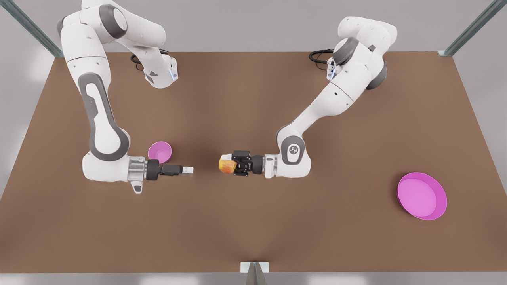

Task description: Use the left arm to pick up the apple from the plate, transfer it to the gripper of the right arm, and then use the right arm to place it into the bowl

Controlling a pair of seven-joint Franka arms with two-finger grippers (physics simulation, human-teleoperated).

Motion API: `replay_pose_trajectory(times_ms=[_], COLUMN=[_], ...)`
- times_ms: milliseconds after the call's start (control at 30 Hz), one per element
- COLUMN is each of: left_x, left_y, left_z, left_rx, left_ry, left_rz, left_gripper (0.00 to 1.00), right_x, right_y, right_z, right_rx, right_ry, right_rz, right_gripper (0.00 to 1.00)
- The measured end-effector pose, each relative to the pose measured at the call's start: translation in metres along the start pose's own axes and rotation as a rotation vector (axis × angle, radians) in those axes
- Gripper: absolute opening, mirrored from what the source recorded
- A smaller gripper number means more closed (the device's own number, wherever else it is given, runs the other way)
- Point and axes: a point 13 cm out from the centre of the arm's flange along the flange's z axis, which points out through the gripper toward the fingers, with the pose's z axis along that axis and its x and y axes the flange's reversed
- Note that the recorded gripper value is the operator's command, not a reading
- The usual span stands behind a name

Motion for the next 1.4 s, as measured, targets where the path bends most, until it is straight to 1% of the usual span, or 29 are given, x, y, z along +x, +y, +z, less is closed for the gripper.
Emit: replay_pose_trajectory(times_ms=[233, 367, 433, 500, 667, 767, 900, 967, 1100, 1267, 1400], left_x=[-0.001, 0.002, 0.003, 0.004, 0.009, 0.012, 0.012, 0.012, 0.012, 0.012, 0.012], left_y=[0.006, 0.010, 0.011, 0.012, 0.013, 0.012, 0.012, 0.012, 0.012, 0.013, 0.013], left_z=[0.013, 0.016, 0.017, 0.018, 0.023, 0.027, 0.027, 0.027, 0.028, 0.028, 0.028], left_rx=[0.016, 0.017, 0.016, 0.015, 0.014, 0.019, 0.018, 0.017, 0.015, 0.014, 0.013], left_ry=[-0.034, -0.044, -0.048, -0.049, -0.049, -0.052, -0.056, -0.058, -0.058, -0.059, -0.059], left_rz=[0.196, 0.299, 0.355, 0.410, 0.524, 0.575, 0.637, 0.665, 0.711, 0.757, 0.785], left_gripper=[0.70, 0.70, 0.70, 0.67, 0.67, 0.67, 0.67, 0.67, 0.67, 0.67, 0.67], right_x=[0.005, 0.005, 0.000, -0.005, -0.004, 0.001, 0.029, 0.034, 0.033, 0.023, 0.018], right_y=[-0.007, -0.010, -0.012, -0.015, -0.021, -0.020, -0.023, -0.024, -0.021, -0.006, -0.017], right_z=[-0.002, 0.027, 0.033, 0.035, 0.051, 0.053, 0.054, 0.058, 0.073, 0.074, 0.079], right_rx=[-0.013, -0.003, 0.000, 0.002, 0.013, 0.021, 0.053, 0.057, 0.038, -0.009, -0.027], right_ry=[-0.049, -0.046, -0.058, -0.069, -0.066, -0.067, -0.055, -0.056, -0.069, -0.104, -0.110], right_rz=[0.006, 0.001, -0.001, -0.001, -0.004, -0.011, -0.008, -0.005, 0.008, 0.017, 0.039], right_gripper=[1.00, 1.00, 1.00, 1.00, 1.00, 1.00, 1.00, 1.00, 1.00, 1.00, 1.00])
